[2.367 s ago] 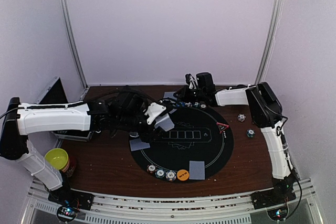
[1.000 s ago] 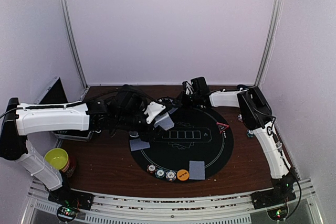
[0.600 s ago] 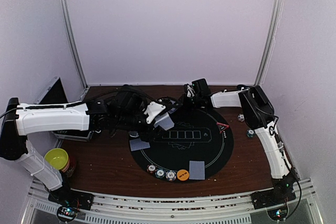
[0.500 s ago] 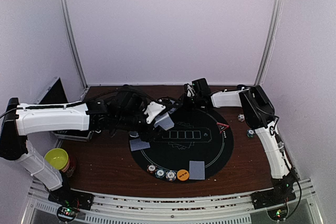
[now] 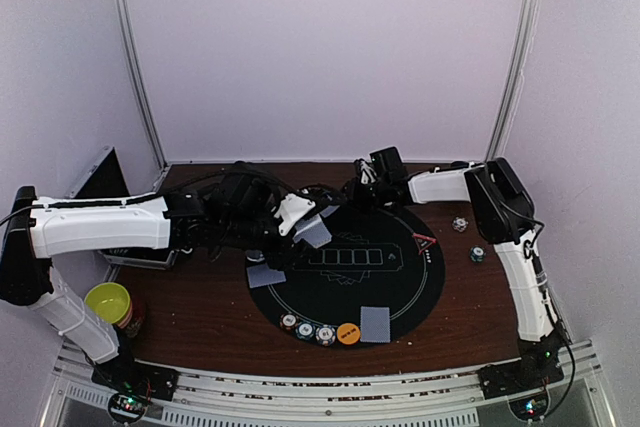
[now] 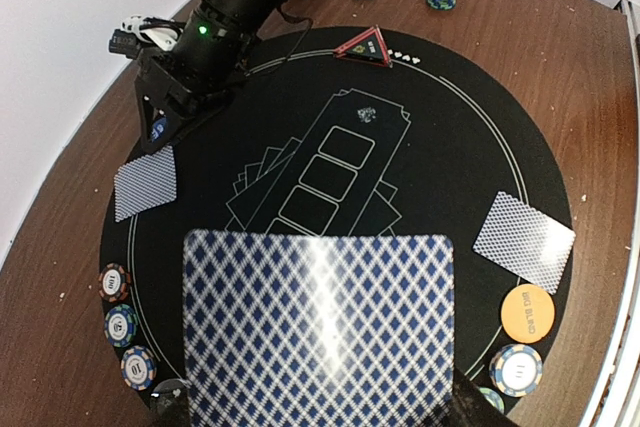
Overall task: Distribute texas hold em gaming equipment
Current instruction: Distribute the poker card in the small blind area, then pick up the poker card from the face-down deck piles.
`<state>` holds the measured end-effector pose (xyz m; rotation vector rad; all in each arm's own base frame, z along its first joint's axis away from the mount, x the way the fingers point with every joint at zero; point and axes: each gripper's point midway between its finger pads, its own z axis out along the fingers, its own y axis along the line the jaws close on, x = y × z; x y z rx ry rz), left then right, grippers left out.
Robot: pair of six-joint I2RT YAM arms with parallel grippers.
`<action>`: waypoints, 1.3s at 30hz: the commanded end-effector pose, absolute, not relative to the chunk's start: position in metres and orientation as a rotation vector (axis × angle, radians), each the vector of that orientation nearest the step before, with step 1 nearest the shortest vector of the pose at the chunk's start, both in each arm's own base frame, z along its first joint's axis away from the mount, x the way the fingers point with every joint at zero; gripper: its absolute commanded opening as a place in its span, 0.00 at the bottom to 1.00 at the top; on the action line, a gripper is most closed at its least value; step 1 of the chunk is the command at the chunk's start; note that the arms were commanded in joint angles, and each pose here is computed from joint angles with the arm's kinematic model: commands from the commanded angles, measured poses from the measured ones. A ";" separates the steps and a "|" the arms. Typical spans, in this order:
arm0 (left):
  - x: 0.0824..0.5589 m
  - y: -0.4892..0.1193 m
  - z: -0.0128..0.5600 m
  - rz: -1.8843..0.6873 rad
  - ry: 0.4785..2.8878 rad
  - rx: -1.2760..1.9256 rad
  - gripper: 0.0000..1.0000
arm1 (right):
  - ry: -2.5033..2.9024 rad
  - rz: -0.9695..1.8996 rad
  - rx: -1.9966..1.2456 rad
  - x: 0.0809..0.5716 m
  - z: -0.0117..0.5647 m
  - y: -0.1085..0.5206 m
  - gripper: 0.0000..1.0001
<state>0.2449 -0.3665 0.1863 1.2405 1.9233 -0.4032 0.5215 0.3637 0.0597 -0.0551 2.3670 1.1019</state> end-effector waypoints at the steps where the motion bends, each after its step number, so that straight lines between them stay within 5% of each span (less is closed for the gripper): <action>1: 0.250 -0.369 0.211 -0.424 1.855 1.189 0.60 | 2.280 1.075 -0.089 0.521 0.109 0.357 0.36; 20: 0.248 -0.370 0.213 -0.438 1.850 1.192 0.60 | 2.178 0.929 -0.424 0.450 0.196 0.321 0.53; 26: 0.249 -0.370 0.213 -0.436 1.851 1.191 0.60 | 2.160 0.954 -0.672 0.407 0.208 0.316 0.75; 29: 0.248 -0.370 0.212 -0.436 1.851 1.192 0.60 | 2.149 1.007 -0.770 0.389 0.211 0.317 0.99; 39: 0.248 -0.370 0.214 -0.437 1.844 1.192 0.60 | 1.975 1.062 -0.979 0.343 0.238 0.314 1.00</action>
